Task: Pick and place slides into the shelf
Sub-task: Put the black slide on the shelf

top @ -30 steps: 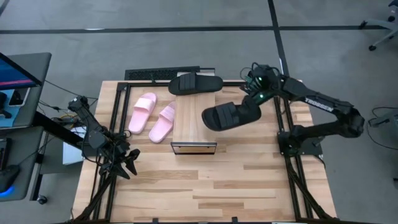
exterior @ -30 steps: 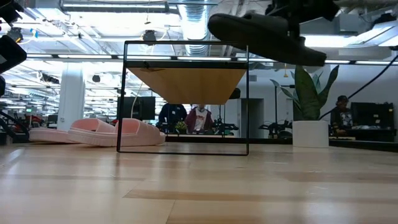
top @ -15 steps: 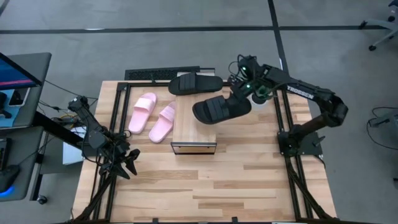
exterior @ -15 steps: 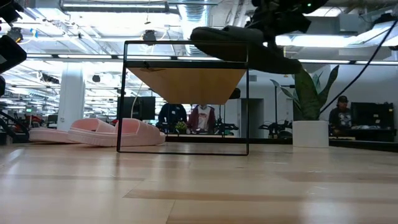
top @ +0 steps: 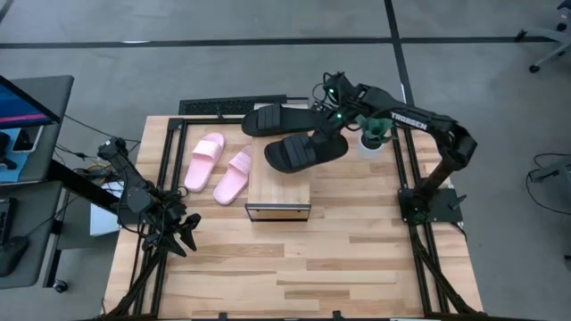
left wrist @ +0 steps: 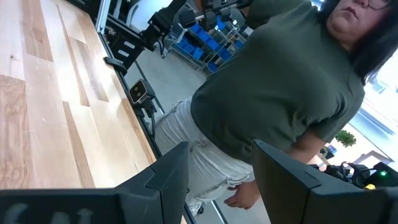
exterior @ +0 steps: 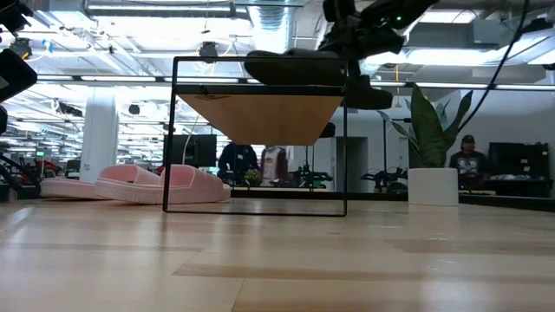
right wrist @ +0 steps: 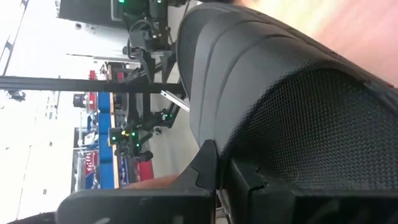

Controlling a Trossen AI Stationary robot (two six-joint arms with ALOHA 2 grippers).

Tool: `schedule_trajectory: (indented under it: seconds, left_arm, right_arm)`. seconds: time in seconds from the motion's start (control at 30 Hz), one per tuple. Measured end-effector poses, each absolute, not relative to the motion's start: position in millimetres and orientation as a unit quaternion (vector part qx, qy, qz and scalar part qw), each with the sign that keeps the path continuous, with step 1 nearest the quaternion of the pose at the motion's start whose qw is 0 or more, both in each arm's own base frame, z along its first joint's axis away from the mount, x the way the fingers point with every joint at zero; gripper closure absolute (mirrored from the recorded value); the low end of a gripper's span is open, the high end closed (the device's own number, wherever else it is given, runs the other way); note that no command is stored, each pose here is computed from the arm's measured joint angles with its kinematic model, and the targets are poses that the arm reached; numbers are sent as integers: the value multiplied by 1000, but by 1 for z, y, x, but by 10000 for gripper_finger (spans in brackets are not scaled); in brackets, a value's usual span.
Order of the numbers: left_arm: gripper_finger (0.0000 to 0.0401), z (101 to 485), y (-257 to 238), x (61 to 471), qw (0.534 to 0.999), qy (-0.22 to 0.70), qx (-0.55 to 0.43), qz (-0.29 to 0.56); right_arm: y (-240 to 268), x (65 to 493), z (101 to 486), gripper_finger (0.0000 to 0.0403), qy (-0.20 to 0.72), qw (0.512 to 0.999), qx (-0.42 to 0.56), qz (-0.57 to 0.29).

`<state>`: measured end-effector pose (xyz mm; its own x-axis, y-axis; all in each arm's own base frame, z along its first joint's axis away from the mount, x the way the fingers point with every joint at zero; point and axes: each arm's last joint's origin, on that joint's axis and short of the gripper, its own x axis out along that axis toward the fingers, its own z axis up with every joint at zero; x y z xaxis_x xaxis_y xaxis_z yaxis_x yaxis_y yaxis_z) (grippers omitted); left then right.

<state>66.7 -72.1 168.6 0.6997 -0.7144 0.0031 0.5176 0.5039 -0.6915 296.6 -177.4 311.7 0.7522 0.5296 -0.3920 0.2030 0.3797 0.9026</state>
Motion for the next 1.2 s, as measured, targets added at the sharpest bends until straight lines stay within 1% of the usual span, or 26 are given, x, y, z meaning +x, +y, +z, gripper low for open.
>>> schedule_trajectory:
  seconds: [0.63,0.93,1.1,1.2]
  left_arm:
    - [239,169,-72,67,855,143,-344,-360]
    - [239,169,-72,67,855,143,-344,-360]
    - [239,169,-72,67,855,143,-344,-360]
    - [239,169,-72,67,855,143,-344,-360]
  right_arm:
    - [-194,343,312,402,350,749,555,89]
    - [-198,349,310,402,344,751,562,53]
    - [-200,349,310,402,340,742,576,36]
    - [-201,354,310,402,332,741,582,37]
